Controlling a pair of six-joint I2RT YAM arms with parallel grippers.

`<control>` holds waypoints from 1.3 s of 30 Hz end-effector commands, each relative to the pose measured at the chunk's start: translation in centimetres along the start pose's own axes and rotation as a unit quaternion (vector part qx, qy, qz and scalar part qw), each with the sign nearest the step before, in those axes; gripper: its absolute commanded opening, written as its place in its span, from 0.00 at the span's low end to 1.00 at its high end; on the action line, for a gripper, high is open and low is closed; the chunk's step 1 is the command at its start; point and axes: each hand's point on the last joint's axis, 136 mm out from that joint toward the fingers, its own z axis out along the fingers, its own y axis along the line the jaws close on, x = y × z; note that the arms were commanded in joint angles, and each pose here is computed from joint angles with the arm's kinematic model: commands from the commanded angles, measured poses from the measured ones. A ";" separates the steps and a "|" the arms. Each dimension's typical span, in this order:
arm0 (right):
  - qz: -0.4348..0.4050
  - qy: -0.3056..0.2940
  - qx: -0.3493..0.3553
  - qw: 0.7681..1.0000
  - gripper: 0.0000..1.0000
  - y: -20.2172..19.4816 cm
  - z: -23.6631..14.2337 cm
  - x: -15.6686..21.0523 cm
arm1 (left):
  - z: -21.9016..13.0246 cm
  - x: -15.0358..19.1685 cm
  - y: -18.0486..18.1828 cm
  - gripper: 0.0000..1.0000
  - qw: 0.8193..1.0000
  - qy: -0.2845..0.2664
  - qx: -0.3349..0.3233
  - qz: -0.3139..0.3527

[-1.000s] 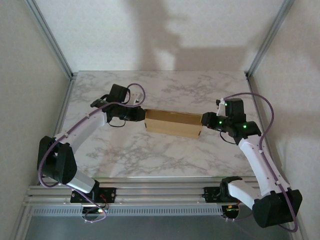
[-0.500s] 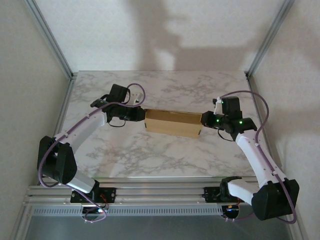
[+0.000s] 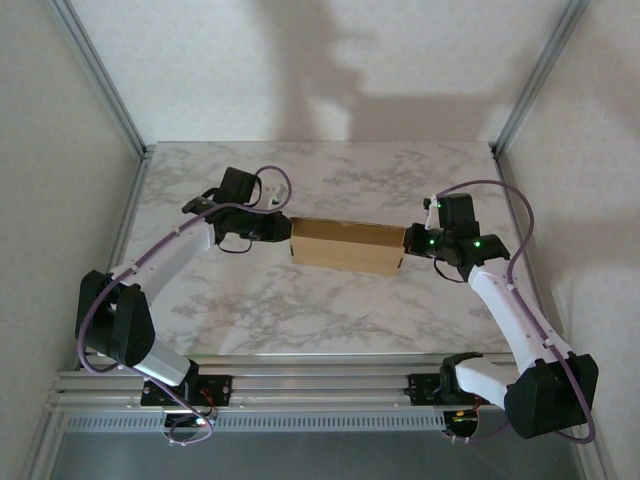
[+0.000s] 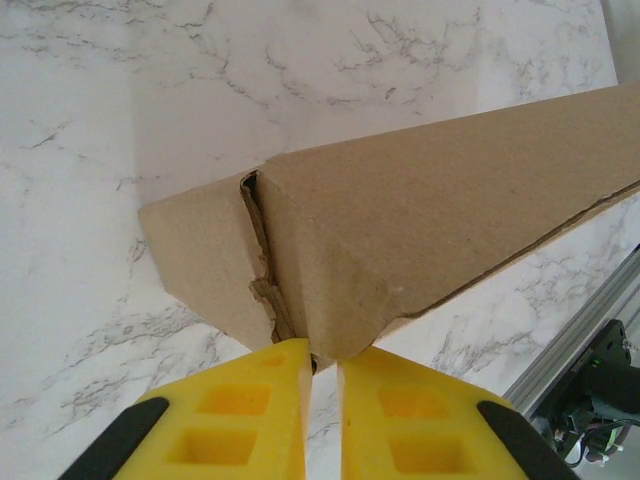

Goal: Fold the paper box

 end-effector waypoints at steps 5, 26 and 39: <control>0.002 0.021 0.030 0.999 0.13 -1.1 -1.1 1.4 | 0.5 1.0 0.4 0.17 1.000 0.022 -0.014 -0.008; 0.037 -0.048 -0.029 0.998 0.87 2.3 -4.4 -4.5 | -3.9 -2.6 -1.7 0.99 0.999 -0.051 -0.010 0.008; 0.043 -0.042 0.009 0.998 0.99 -0.1 -1.3 -3.3 | -1.1 -6.3 0.8 0.99 0.994 -0.098 -0.044 -0.028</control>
